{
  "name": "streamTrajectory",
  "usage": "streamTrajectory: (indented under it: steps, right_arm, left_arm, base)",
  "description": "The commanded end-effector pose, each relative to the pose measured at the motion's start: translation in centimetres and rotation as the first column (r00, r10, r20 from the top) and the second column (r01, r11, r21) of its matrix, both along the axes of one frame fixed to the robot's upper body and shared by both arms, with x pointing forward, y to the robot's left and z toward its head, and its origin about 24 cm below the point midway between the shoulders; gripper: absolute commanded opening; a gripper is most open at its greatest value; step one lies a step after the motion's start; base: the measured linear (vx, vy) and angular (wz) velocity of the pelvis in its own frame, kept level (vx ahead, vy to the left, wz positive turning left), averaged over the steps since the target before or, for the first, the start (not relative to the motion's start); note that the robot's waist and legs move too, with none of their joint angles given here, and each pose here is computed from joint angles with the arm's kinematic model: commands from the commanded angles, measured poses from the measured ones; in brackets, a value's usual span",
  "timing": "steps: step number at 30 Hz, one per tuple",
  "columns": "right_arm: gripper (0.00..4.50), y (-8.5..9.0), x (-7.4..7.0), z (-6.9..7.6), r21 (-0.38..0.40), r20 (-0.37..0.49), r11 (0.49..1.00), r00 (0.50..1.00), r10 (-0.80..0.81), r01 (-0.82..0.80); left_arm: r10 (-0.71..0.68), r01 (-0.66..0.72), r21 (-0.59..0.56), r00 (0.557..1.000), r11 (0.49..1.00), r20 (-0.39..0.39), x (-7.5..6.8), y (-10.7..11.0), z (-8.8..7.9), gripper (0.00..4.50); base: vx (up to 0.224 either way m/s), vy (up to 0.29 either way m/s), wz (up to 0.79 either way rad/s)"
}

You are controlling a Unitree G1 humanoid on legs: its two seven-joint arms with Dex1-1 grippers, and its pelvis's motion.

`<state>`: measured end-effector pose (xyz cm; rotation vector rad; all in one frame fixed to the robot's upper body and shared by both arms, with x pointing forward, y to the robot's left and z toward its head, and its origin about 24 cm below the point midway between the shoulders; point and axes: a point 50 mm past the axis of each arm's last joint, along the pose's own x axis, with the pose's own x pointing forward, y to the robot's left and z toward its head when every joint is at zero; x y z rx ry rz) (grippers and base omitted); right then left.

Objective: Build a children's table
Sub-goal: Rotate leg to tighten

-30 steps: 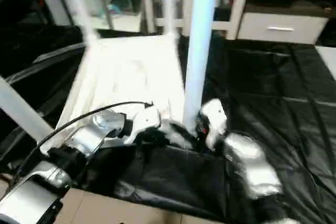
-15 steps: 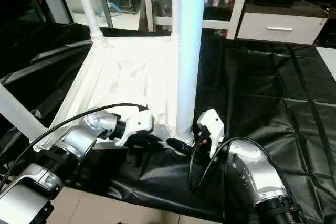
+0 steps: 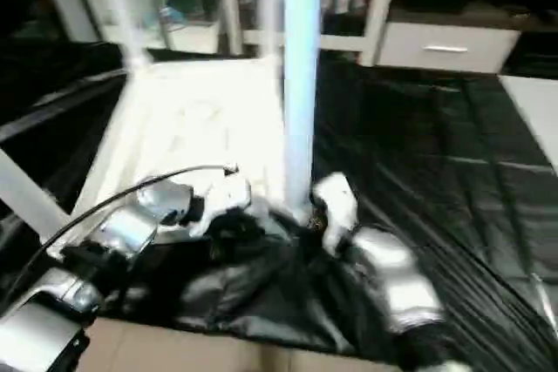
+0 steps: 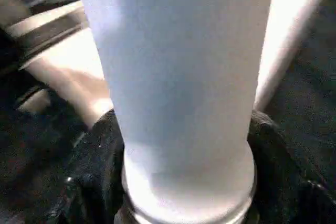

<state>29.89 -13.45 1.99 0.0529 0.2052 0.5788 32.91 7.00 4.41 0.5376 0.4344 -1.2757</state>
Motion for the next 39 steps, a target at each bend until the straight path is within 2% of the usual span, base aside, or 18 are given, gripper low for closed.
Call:
streamTrajectory:
  steps: [1,5,7,8,12,13,14,15,16,17,18,19,20,21,23,27,31,39]
  right_arm:
    - [2.76,-3.2,0.7,-1.8,-0.045,-0.103,0.940,0.934,-0.341,0.338]
    - [2.75,-2.3,1.2,-2.6,-0.072,-0.137,0.888,0.877,-0.460,0.454]
    - [2.75,-1.3,1.8,-2.9,-0.097,-0.141,0.825,0.813,-0.565,0.556]
    - [2.75,-0.1,2.2,-2.8,-0.097,-0.135,0.818,0.807,-0.575,0.566]
    - [2.75,1.8,2.6,-2.3,-0.012,-0.134,0.863,0.854,-0.502,0.505]
    - [2.75,2.8,2.4,-1.3,0.071,-0.072,0.920,0.922,-0.381,0.386]
    - [2.75,2.8,2.4,-1.3,0.071,-0.072,0.920,0.922,-0.381,0.386]
    - [2.75,2.8,2.3,-1.0,0.075,-0.041,0.931,0.934,-0.356,0.358]
    - [3.10,2.6,2.3,-0.8,0.058,-0.014,0.941,0.942,-0.334,0.335]
    - [3.10,2.6,2.3,-0.8,0.058,-0.014,0.941,0.942,-0.334,0.335]
    - [3.31,1.6,2.2,-0.4,0.013,0.041,0.957,0.956,-0.291,0.291]
    - [3.47,1.4,2.2,-0.3,0.010,0.045,0.959,0.958,-0.283,0.283]
    - [3.47,0.6,2.1,0.2,-0.005,0.070,0.972,0.970,-0.234,0.235]
    - [3.50,0.6,2.1,0.2,-0.005,0.070,0.972,0.970,-0.234,0.235]
    - [3.84,-0.3,1.1,1.1,-0.052,0.081,0.998,0.996,-0.034,0.038]
    - [3.84,-2.0,-1.4,1.6,-0.151,0.037,0.962,0.971,0.234,-0.226]
    - [3.84,-3.2,-2.9,1.5,-0.158,-0.037,0.922,0.936,0.351,-0.352]
    - [3.84,-3.4,-3.2,1.8,-0.112,-0.064,0.926,0.932,0.356,-0.361]
  left_arm:
    - [0.034,-0.031,0.054,0.997,0.998,-0.063,-0.9,-0.7,-2.2,0.00]
    - [0.129,-0.128,0.044,0.991,0.991,-0.023,0.0,-1.9,-2.0,0.00]
    - [0.239,-0.239,0.013,0.971,0.971,0.010,0.7,-3.0,-1.8,0.00]
    - [0.284,-0.285,0.011,0.958,0.959,0.031,0.9,-3.6,-1.8,0.00]
    - [0.289,-0.290,0.024,0.956,0.957,0.048,0.9,-3.7,-2.1,0.00]
    - [0.267,-0.268,0.032,0.963,0.963,0.046,0.8,-3.4,-2.2,0.00]
    - [0.267,-0.268,0.032,0.963,0.963,0.046,0.8,-3.4,-2.2,0.00]
    - [0.251,-0.252,0.032,0.967,0.967,0.046,0.8,-3.3,-2.2,0.00]
    - [0.237,-0.239,0.034,0.971,0.971,0.040,0.7,-3.2,-2.2,0.00]
    - [0.237,-0.239,0.034,0.971,0.971,0.040,0.7,-3.2,-2.2,0.00]
    - [0.181,-0.182,0.047,0.983,0.982,0.032,0.5,-2.7,-2.4,0.00]
    - [0.169,-0.171,0.049,0.985,0.984,0.032,0.4,-2.6,-2.4,0.00]
    - [0.101,-0.103,0.058,0.994,0.993,0.033,0.1,-2.2,-2.5,0.00]
    - [0.101,-0.103,0.058,0.994,0.993,0.033,0.1,-2.2,-2.5,0.00]
    - [-0.019,0.020,0.088,1.000,0.996,-0.010,-0.7,-1.2,-2.8,0.00]
    - [-0.201,0.204,0.046,0.977,0.978,-0.069,-2.1,-0.4,-2.4,0.00]
    - [-0.270,0.277,0.047,0.955,0.960,-0.123,-2.7,0.5,-2.1,0.00]
    - [-0.267,0.274,0.044,0.957,0.961,-0.114,-2.4,0.9,-1.5,0.00]
  base:
    - [-0.056,0.005,-0.04]
    - [0.000,0.000,0.00]
    - [0.000,0.000,0.00]
    - [0.000,0.000,0.00]
    - [0.000,0.000,0.00]
    - [0.000,0.000,0.00]
    - [0.000,0.000,0.00]
    - [0.000,0.000,0.00]
    - [0.000,0.000,0.00]
    - [0.000,0.000,0.00]
    - [0.000,0.000,0.00]
    - [0.000,0.000,0.00]
    - [0.000,0.000,0.00]
    - [0.000,0.000,0.00]
    - [0.000,0.000,0.00]
    - [0.028,-0.008,0.00]
    - [0.041,-0.006,0.01]
    - [0.000,0.000,0.00]
